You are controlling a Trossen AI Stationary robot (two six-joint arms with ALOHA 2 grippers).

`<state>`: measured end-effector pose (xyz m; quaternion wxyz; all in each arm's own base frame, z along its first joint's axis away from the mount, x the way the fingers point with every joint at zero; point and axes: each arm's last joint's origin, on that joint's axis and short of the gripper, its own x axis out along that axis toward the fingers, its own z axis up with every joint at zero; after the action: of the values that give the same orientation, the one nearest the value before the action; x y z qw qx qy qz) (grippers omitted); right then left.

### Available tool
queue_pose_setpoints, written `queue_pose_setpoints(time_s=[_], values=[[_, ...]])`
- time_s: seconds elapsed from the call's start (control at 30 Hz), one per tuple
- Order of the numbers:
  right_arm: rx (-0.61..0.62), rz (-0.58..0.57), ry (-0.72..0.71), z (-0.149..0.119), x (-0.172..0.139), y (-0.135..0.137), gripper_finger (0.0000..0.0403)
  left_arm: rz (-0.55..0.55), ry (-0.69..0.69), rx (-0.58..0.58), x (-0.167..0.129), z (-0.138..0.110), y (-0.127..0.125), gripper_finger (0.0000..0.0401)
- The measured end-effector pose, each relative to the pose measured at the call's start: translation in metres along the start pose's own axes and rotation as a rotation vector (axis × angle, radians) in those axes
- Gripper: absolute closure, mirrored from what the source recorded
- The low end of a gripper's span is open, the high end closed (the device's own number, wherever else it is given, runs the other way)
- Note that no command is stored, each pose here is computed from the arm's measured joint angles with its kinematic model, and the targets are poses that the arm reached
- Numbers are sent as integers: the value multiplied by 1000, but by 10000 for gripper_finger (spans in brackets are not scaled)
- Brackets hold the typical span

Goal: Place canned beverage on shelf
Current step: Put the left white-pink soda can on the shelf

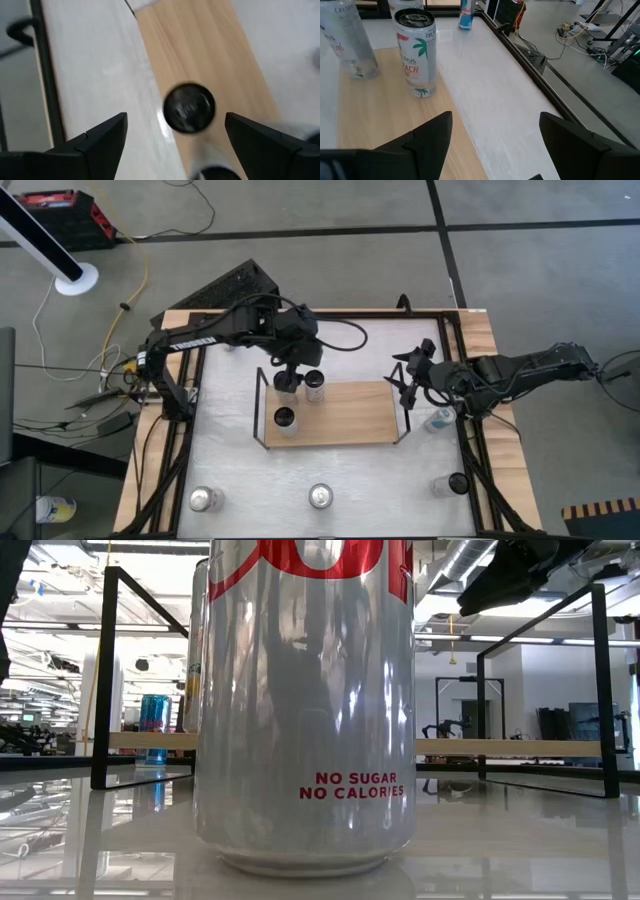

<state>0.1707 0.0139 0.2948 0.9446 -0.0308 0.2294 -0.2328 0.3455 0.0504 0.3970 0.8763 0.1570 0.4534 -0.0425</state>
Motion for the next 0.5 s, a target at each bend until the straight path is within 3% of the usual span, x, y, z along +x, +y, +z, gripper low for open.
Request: queue_pose_setpoints(time_s=[0.13, 0.27, 0.5], values=[[17, 60, -33, 6, 7, 7, 78, -3, 83, -72, -16, -5, -2, 83], [-65, 184, -93, 14, 21, 23, 78, 19, 194, -147, -33, -16, -6, 83], [-135, 175, -185, 37, 54, 43, 78, 44, 150, -224, -75, -42, -19, 83]])
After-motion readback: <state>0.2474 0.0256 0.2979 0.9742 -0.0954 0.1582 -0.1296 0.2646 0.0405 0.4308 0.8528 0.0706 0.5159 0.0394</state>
